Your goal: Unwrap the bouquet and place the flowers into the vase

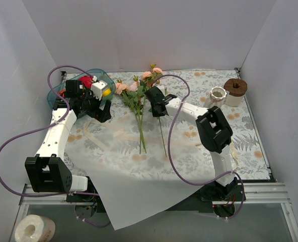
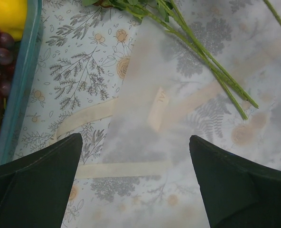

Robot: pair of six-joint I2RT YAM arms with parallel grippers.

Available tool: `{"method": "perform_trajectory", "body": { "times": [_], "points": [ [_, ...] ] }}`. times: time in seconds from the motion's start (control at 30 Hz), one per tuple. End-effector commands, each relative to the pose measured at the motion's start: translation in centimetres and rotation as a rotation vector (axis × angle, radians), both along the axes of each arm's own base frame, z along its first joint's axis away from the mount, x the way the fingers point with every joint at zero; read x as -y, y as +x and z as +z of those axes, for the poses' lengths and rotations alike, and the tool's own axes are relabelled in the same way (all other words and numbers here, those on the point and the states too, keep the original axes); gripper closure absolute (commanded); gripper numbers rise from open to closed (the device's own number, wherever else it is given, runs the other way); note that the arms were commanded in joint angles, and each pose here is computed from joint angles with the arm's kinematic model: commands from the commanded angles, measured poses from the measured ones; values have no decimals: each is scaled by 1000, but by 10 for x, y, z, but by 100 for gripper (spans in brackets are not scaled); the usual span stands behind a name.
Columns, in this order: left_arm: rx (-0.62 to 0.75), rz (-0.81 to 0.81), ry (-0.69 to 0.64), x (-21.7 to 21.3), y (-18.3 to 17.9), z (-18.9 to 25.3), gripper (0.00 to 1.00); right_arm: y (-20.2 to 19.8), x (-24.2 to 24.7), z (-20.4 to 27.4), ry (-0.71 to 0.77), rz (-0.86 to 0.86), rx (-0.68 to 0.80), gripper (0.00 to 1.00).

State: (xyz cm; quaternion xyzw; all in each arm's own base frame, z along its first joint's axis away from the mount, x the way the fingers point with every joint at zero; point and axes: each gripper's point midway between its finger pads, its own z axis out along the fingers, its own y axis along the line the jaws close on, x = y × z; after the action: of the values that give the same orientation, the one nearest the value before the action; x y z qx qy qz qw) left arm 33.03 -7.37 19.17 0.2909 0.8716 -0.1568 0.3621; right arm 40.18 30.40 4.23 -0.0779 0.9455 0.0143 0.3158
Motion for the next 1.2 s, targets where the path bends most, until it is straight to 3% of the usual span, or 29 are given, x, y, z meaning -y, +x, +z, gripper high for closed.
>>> {"method": "perform_trajectory", "body": {
  "times": [0.0,0.23,0.33,0.47,0.57,0.73,0.87,1.17],
  "points": [
    [88,-7,10,-1,4,28,4,7,4,106,116,-16,213,99],
    [118,-11,-5,1,5,38,3,1,10,249,242,111,520,99],
    [121,-21,-37,7,7,42,2,-2,30,336,248,148,789,99],
    [105,-32,-77,13,7,43,2,-25,80,426,170,122,1126,99],
    [83,-29,-59,12,7,33,2,-39,125,462,107,15,1290,99],
    [53,-36,-13,7,2,18,2,-26,173,484,10,-57,1347,99],
    [54,-40,-10,6,-1,18,2,-29,208,498,-4,-109,1481,99],
    [23,-44,-4,6,-2,10,2,-22,235,512,-46,-149,1547,99]
  ]
}}
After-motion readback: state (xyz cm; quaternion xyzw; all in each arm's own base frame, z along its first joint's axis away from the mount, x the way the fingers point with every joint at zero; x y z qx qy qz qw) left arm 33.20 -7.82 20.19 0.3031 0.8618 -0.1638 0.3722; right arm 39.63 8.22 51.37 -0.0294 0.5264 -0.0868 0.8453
